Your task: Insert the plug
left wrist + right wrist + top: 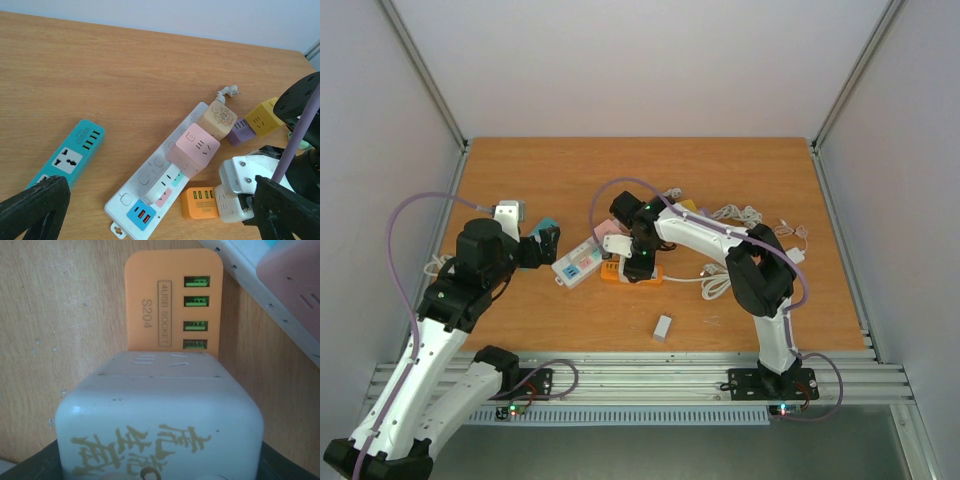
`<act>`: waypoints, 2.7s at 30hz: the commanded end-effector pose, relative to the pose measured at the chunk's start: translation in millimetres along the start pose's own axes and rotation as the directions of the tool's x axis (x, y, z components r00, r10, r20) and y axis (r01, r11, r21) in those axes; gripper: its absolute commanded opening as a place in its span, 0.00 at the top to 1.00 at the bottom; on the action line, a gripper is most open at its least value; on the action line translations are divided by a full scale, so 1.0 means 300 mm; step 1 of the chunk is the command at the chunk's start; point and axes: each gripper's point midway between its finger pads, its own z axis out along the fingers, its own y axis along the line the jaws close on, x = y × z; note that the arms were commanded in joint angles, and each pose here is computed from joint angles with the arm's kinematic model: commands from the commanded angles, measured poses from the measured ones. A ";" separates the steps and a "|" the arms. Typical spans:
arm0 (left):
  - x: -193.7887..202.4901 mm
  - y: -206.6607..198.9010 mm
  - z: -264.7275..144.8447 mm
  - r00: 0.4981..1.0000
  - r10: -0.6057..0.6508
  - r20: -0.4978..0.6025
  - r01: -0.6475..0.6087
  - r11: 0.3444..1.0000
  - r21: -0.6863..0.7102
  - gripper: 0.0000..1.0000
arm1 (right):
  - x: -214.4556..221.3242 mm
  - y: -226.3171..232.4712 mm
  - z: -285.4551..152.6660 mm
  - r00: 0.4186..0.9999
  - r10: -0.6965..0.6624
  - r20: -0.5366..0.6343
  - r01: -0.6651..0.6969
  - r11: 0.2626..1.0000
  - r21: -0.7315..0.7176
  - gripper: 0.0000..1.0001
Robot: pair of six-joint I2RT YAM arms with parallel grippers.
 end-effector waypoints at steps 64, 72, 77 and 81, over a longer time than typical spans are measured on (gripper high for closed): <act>0.020 -0.067 0.031 0.999 0.001 -0.045 0.004 0.993 0.115 0.01 | 0.820 -0.467 -0.275 -0.240 0.812 0.532 -0.917 -0.370 0.149 0.23; 0.026 -0.067 0.043 0.998 0.003 -0.056 0.004 0.993 0.116 0.01 | 0.800 -0.525 -0.204 -0.224 0.854 0.470 -0.938 -0.320 0.135 0.28; 0.029 -0.062 0.045 0.998 0.004 -0.057 0.002 0.994 0.107 0.01 | 0.816 -0.544 -0.174 -0.220 0.862 0.457 -0.930 -0.327 0.170 0.32; 0.029 -0.056 0.048 0.998 0.004 -0.057 0.002 0.995 0.098 0.01 | 0.819 -0.547 -0.165 -0.219 0.862 0.456 -0.929 -0.327 0.172 0.43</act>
